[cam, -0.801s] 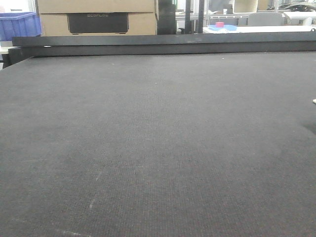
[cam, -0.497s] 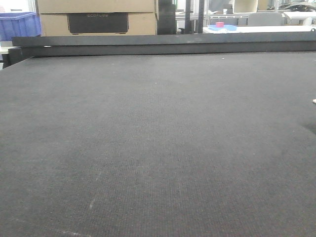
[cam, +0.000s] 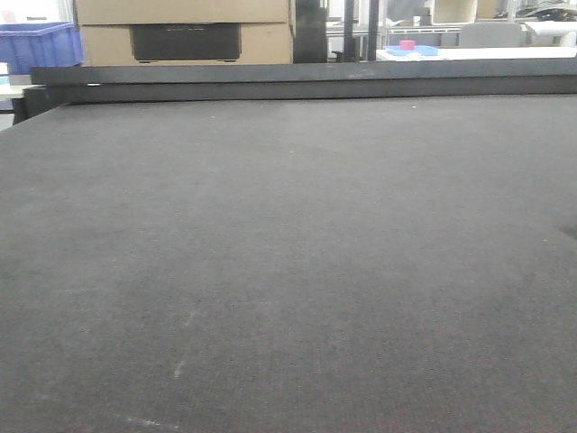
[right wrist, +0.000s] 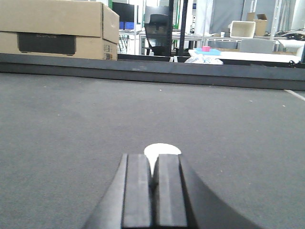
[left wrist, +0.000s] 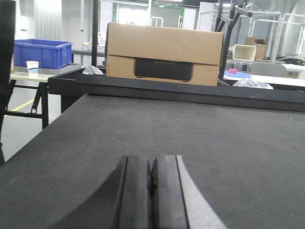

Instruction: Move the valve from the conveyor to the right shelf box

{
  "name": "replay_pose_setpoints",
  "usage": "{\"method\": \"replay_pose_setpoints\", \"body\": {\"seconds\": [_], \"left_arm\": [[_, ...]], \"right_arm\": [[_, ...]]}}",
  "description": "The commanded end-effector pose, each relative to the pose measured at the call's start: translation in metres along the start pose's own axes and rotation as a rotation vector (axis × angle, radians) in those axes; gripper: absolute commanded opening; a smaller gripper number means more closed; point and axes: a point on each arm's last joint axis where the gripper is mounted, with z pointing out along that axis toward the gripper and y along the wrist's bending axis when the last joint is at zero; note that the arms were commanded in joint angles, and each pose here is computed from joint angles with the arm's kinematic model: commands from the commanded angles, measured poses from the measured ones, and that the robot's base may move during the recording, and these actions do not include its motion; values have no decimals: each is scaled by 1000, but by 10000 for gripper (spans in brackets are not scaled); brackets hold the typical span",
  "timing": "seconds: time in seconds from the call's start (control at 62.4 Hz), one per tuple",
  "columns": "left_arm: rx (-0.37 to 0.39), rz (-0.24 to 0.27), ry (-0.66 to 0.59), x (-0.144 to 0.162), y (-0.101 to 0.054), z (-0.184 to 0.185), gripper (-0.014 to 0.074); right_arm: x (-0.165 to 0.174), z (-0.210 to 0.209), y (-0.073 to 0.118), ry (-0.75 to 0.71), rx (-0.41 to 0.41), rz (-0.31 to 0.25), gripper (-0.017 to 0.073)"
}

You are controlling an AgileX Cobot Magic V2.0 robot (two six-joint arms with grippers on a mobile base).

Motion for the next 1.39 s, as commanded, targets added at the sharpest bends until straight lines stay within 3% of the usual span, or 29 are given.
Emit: {"method": "replay_pose_setpoints", "body": {"seconds": [0.0,0.465,0.689,0.785,0.833,0.881,0.945,1.025,1.121,1.233,1.378], "left_arm": [[-2,-1,-21,-2,0,0,-111],[-2,-1,-21,-2,0,0,-111],[-2,-1,-26,-3,0,0,-111],[2,-1,-115,-11,0,-1,-111],[3,-28,-181,-17,0,-2,-111],[-4,-94,-209,-19,1,-2,-111],[-7,-171,-154,-23,1,-2,-111],[12,-175,-10,-31,-3,-4,-111],[20,-139,85,-48,-6,-6,-111],[18,-94,112,-78,-8,-5,-111],[2,-44,245,-108,-9,3,-111]], "right_arm": [[-5,-1,0,-32,7,-12,-167],[-9,-1,-1,-78,10,-14,-167],[-42,-8,1,-75,-1,-13,-167],[-58,-15,2,-25,-9,-15,-167],[-65,-15,3,8,-13,-16,-167],[-73,-15,3,31,-15,-16,-167],[-83,-12,3,63,-17,-16,-167],[-93,-5,4,111,-20,-12,-167],[-105,5,6,202,-42,30,-167],[-112,25,7,351,-48,34,-167],[-117,56,7,467,-47,38,-167]]}}
